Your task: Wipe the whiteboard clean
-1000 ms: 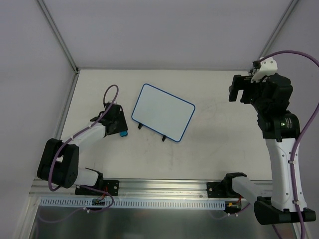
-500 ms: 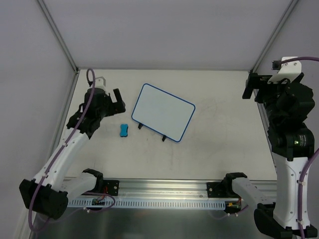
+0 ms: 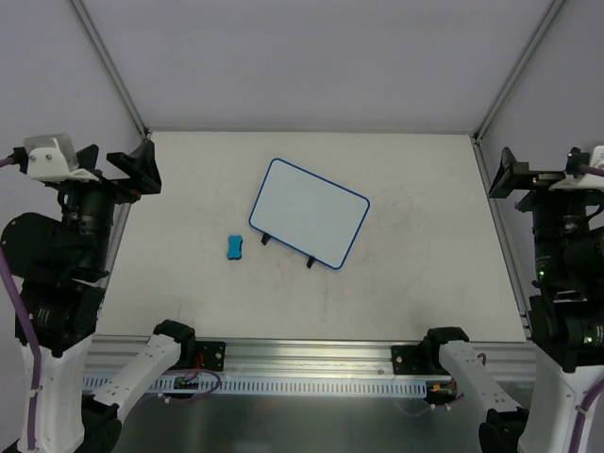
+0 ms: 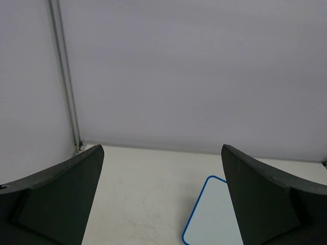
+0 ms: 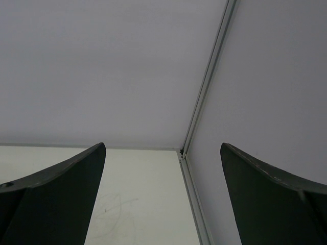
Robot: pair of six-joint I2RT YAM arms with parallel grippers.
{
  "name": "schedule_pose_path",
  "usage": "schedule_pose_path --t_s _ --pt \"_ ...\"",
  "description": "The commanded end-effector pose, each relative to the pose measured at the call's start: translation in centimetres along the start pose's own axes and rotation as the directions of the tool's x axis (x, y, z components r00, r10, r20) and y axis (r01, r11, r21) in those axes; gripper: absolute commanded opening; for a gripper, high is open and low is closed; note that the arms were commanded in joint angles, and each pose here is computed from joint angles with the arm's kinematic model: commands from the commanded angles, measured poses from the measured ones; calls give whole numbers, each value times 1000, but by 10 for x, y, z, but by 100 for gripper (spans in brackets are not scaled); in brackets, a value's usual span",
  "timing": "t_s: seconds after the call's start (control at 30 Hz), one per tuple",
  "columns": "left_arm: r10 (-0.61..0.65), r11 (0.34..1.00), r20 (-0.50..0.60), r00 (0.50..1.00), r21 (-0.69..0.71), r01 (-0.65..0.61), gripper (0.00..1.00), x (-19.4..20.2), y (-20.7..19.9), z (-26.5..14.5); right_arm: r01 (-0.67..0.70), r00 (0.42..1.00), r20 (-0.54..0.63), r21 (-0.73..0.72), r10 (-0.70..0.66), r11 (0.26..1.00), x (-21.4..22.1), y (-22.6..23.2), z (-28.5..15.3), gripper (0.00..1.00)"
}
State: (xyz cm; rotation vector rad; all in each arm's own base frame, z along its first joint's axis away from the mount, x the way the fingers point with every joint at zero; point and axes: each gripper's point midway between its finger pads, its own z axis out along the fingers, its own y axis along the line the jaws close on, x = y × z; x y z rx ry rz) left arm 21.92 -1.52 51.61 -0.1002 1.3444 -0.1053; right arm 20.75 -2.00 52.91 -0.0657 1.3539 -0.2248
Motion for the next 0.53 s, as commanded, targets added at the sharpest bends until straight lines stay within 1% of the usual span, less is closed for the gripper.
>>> schedule_pose_path --t_s 0.0,0.07,0.17,0.5 --pt "83 995 63 995 -55 -80 99 -25 18 -20 4 990 140 51 -11 999 -36 -15 -17 99" --pt "81 995 103 991 -59 -75 99 -38 22 -32 12 986 167 60 -22 998 -41 -19 -26 99" --pt "74 996 128 989 -61 -66 99 -44 24 -41 27 980 195 69 -40 997 -48 -22 -32 99" --pt "69 995 123 990 -77 -60 99 -37 29 -47 8 983 182 34 -14 999 -41 -13 -23 99"
